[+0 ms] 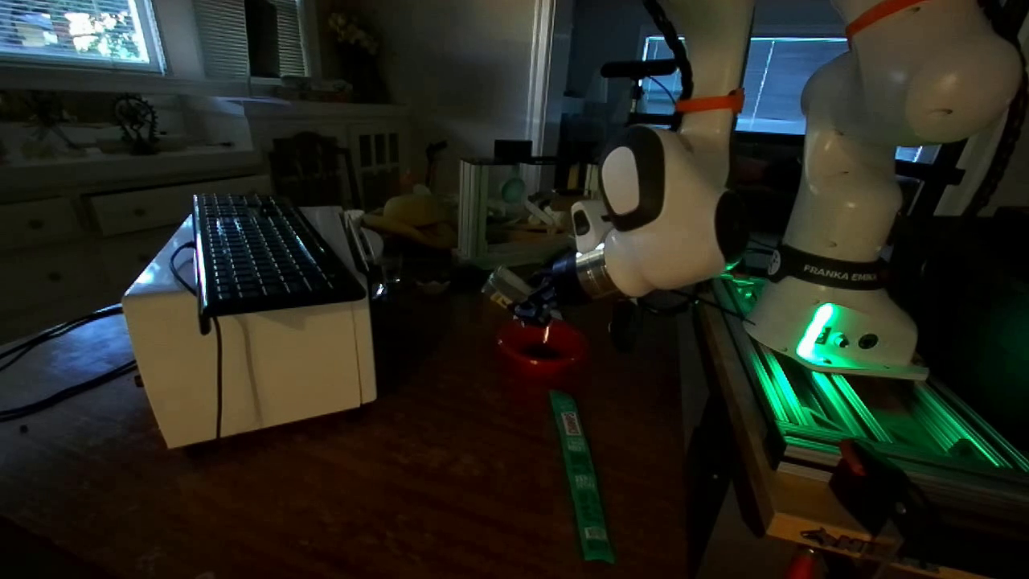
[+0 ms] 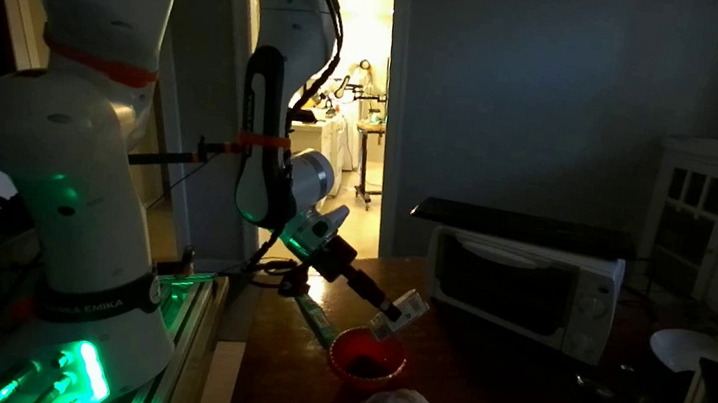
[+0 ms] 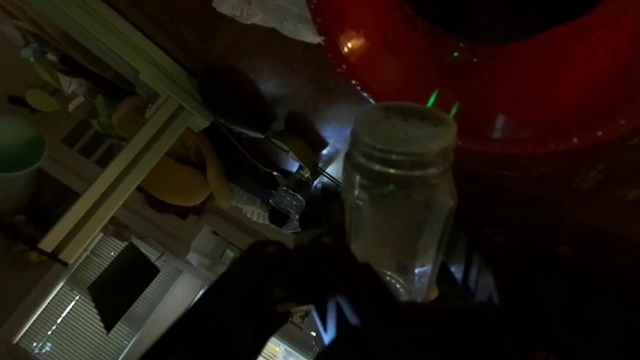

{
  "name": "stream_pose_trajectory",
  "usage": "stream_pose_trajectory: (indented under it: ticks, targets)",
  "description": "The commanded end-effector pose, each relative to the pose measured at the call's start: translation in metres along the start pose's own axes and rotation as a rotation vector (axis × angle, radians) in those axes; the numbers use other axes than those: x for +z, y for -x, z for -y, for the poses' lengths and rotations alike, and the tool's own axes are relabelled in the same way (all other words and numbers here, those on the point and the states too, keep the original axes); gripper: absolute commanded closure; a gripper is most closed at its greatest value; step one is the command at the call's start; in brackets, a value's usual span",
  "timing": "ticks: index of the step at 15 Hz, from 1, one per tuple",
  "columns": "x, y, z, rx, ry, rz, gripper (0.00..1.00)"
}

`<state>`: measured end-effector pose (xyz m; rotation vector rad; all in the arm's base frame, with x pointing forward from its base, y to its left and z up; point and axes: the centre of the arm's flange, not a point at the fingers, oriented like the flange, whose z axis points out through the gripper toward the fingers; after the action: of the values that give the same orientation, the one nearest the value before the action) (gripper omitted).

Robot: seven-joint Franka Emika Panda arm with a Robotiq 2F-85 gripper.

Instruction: Spray some salt contents into the red bowl

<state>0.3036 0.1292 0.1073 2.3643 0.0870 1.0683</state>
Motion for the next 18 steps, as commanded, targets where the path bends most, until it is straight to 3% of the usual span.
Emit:
stream_pose_trajectory:
  ticks: [1, 7, 14, 18]
  targets:
    - [-0.020, -0.022, -0.046, -0.007, -0.053, 0.058, 0.76]
    - [-0.019, -0.052, -0.067, -0.044, -0.165, 0.147, 0.76]
    - [-0.015, -0.087, -0.098, -0.111, -0.367, 0.249, 0.76]
    - [-0.004, -0.105, -0.115, -0.149, -0.442, 0.295, 0.76]
